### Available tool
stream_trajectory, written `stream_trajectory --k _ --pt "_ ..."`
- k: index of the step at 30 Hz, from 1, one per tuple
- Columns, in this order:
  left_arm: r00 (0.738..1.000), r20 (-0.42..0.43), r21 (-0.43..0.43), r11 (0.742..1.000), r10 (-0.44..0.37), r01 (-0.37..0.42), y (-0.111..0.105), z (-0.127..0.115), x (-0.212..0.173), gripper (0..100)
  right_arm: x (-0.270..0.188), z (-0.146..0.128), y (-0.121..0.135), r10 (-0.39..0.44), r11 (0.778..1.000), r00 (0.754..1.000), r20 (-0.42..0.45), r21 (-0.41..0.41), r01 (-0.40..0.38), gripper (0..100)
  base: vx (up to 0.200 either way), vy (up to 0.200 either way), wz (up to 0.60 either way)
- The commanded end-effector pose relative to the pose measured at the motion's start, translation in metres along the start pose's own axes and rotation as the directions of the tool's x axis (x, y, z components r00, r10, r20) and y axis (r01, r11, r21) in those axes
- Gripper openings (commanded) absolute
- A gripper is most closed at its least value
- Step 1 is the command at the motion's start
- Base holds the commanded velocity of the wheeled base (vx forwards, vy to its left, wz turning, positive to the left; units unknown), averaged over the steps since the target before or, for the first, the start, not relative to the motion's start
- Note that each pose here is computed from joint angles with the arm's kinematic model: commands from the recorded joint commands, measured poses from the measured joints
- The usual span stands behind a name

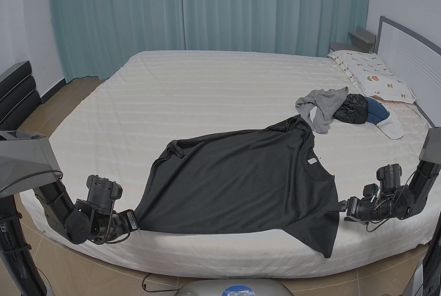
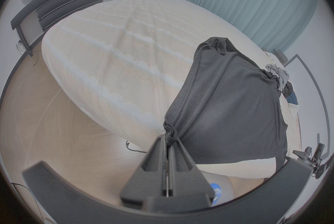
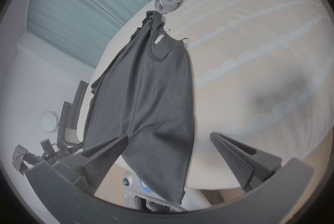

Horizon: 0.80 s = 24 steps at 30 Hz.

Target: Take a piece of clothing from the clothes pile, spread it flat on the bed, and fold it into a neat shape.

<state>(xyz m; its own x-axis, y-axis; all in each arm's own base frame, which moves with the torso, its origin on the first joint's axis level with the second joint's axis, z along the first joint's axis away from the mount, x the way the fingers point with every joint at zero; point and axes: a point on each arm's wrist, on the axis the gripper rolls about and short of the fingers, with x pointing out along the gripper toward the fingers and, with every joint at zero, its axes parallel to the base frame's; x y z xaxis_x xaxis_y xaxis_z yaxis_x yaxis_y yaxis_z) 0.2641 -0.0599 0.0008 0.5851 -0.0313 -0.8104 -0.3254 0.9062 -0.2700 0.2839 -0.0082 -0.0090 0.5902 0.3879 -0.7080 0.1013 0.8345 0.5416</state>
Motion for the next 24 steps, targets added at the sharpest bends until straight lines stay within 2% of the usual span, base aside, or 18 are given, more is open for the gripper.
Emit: stream_trajectory --k 1,7,11,14,15,17,24 --pt "1.0 0.007 -0.003 1.0 -0.003 0.003 -0.001 0.001 0.001 0 0.02 0.004 -0.008 -0.013 1.0 1.0 -0.02 0.012 0.014 0 0.0 0.0 0.0" --pt "1.0 0.025 -0.011 1.0 -0.009 0.009 -0.002 0.005 -0.001 0 0.032 0.015 -0.01 -0.022 1.0 1.0 0.005 0.007 0.022 0 0.0 0.0 0.0" --pt "0.997 0.08 -0.034 0.999 -0.02 0.023 -0.009 0.015 -0.003 0 0.037 0.035 -0.004 0.0 1.0 0.997 0.071 0.031 -0.002 0 0.0 0.0 0.0" --pt "0.986 0.161 -0.128 0.99 -0.034 0.055 -0.018 0.029 0.0 0 0.039 0.055 0.003 0.027 0.998 0.991 0.132 0.051 -0.034 0 0.0 0.0 0.0" --pt "0.985 0.167 -0.136 0.989 -0.035 0.058 -0.018 0.03 0.0 0 0.039 0.056 0.004 0.03 0.998 0.99 0.137 0.053 -0.037 0 0.0 0.0 0.0" --pt "0.973 0.225 -0.199 0.975 -0.052 0.098 -0.025 0.04 0.0 0 0.04 0.073 0.01 0.041 0.996 0.981 0.19 0.066 -0.055 0 0.0 0.0 0.0" --pt "0.959 0.272 -0.273 0.95 -0.075 0.152 -0.033 0.051 0.002 0 0.051 0.092 0.02 0.055 0.997 0.973 0.223 0.046 -0.066 0 0.0 0.0 0.0"
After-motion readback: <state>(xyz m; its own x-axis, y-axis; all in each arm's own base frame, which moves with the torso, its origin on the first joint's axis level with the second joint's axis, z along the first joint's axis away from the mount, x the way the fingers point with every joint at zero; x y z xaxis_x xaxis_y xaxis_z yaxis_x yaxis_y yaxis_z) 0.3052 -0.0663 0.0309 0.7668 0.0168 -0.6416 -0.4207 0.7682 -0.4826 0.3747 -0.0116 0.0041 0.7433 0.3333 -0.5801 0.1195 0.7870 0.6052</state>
